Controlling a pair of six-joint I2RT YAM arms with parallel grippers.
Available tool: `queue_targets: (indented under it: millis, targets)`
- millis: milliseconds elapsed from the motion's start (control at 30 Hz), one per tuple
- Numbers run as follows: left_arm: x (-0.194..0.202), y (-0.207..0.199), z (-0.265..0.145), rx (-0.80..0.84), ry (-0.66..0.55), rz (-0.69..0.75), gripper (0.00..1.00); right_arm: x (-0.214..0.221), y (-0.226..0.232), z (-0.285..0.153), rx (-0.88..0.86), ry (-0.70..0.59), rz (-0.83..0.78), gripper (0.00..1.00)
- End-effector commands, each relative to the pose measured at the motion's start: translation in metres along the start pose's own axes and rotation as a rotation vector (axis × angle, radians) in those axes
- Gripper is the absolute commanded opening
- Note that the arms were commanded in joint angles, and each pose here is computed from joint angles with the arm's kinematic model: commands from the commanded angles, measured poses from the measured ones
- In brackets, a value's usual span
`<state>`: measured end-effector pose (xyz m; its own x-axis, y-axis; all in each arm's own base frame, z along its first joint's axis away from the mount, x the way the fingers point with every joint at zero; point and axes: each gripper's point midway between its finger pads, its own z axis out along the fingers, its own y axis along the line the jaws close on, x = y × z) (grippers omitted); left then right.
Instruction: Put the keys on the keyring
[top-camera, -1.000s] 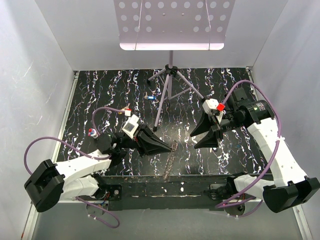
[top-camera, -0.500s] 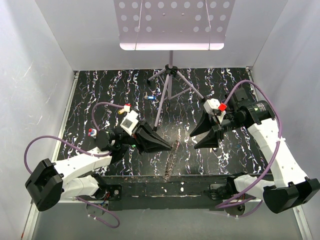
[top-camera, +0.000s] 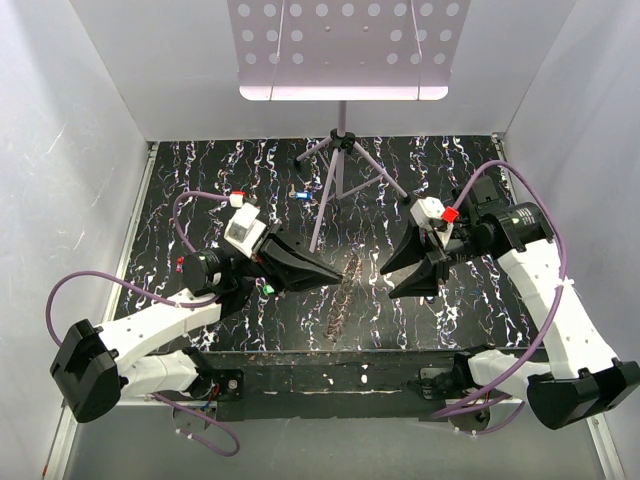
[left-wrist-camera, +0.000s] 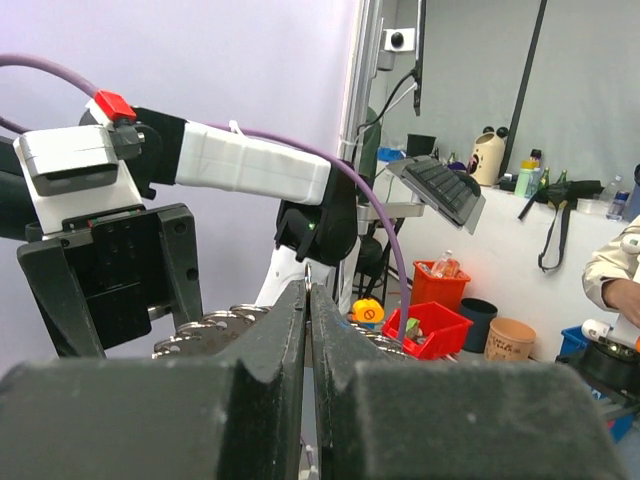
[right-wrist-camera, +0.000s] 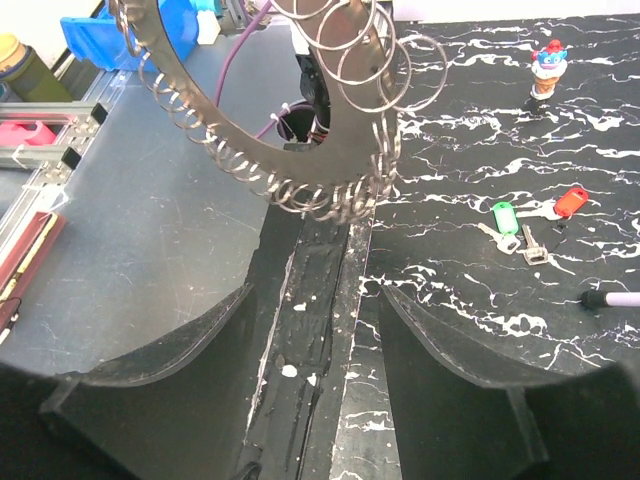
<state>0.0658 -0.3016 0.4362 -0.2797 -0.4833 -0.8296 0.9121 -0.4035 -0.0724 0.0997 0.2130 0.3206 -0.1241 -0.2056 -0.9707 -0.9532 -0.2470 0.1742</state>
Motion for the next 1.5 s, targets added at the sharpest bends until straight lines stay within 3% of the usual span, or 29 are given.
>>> queue_targets:
  millis: [0, 333, 500, 600, 900, 1000, 1167, 1467]
  targets:
    - [-0.051, -0.039, 0.008, 0.129, -0.161, 0.201, 0.0, -0.018, 0.02, -0.003, -0.014, -0.036, -0.006, 0.6]
    - [-0.057, -0.017, 0.007, 0.028, -0.209, 0.223, 0.0, -0.026, 0.021, -0.004, -0.009, -0.041, -0.002, 0.6]
    - [-0.006, 0.049, -0.016, -0.293, 0.042, 0.276, 0.0, -0.034, 0.008, -0.008, 0.049, -0.009, 0.028, 0.6]
    - [0.013, 0.067, -0.037, -0.386, 0.099, 0.351, 0.0, -0.039, -0.001, -0.011, 0.082, 0.009, 0.014, 0.6]
    - [0.057, 0.086, -0.046, -0.348, 0.236, 0.393, 0.0, -0.063, -0.022, -0.005, -0.002, -0.081, -0.032, 0.59]
    - [0.065, 0.09, -0.048, -0.337, 0.263, 0.418, 0.0, -0.059, -0.036, 0.001, -0.008, -0.059, -0.03, 0.58]
    - [0.07, 0.092, -0.051, -0.337, 0.247, 0.435, 0.0, -0.048, -0.051, 0.011, 0.001, -0.006, -0.03, 0.55]
    - [0.07, 0.095, -0.06, -0.387, 0.193, 0.439, 0.0, -0.039, -0.046, 0.025, -0.056, 0.024, -0.043, 0.4]
